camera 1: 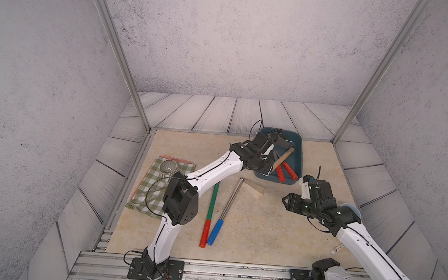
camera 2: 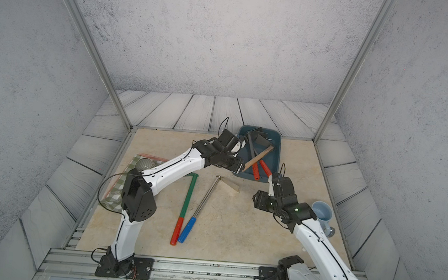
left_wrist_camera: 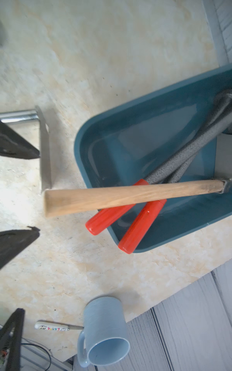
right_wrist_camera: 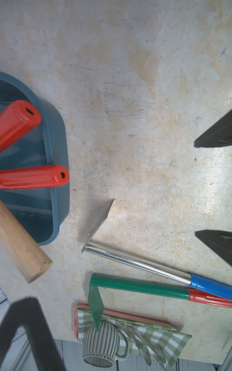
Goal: Put the small hoe into the storage box
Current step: Place the hoe in the storage box, then adjust the hoe at the center of the board.
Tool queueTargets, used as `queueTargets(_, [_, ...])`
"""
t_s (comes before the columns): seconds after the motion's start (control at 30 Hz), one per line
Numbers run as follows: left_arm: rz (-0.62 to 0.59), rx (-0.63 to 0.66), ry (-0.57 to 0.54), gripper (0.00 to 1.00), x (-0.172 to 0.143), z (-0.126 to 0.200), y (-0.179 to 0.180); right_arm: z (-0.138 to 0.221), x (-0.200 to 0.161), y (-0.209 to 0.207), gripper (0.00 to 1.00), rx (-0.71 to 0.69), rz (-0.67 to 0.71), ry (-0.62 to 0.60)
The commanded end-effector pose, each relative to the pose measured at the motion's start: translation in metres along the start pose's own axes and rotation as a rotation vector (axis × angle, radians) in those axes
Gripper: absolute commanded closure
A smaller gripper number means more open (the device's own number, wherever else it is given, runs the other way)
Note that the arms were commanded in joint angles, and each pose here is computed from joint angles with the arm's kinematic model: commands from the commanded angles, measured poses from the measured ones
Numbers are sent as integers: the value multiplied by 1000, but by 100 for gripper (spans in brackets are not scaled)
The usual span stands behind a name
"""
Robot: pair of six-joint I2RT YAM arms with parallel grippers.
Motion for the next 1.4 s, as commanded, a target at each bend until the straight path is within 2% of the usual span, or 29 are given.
queueTargets(0.0, [-7, 53, 26, 41, -13, 20, 15, 5, 9, 4, 35, 4, 5, -23])
queueTargets(0.27, [23, 132, 123, 43, -58, 41, 33, 2, 12, 5, 34, 1, 23, -18])
queueTargets(0.47, [48, 148, 210, 46, -100, 42, 43, 2, 11, 11, 34, 48, 45, -8])
queueTargets(0.6, [67, 121, 200, 47, -123, 41, 45, 1, 8, 18, 34, 121, 58, 4])
queueTargets(0.67, [77, 101, 184, 46, -130, 42, 46, 2, 7, 20, 34, 147, 64, 7])
queueTargets(0.87, [95, 58, 231, 46, -153, 36, 45, 5, 3, 30, 34, 239, 80, 16])
queueTargets(1.03, [97, 26, 219, 45, -158, 34, 44, 6, 0, 34, 34, 294, 82, 25])
queueTargets(1.37, [102, 95, 313, 47, -182, 9, 55, 12, 0, 35, 34, 298, 89, 15])
Point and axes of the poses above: each gripper's point midway between its finger pads, its own z axis back along the fingers, its own y axis along the line the jaws close on, x = y × z, the point moved 6 cm from there along z, back along the fingers, and after that the axes turned 2 degrees about -z, right-handed, at the moved point
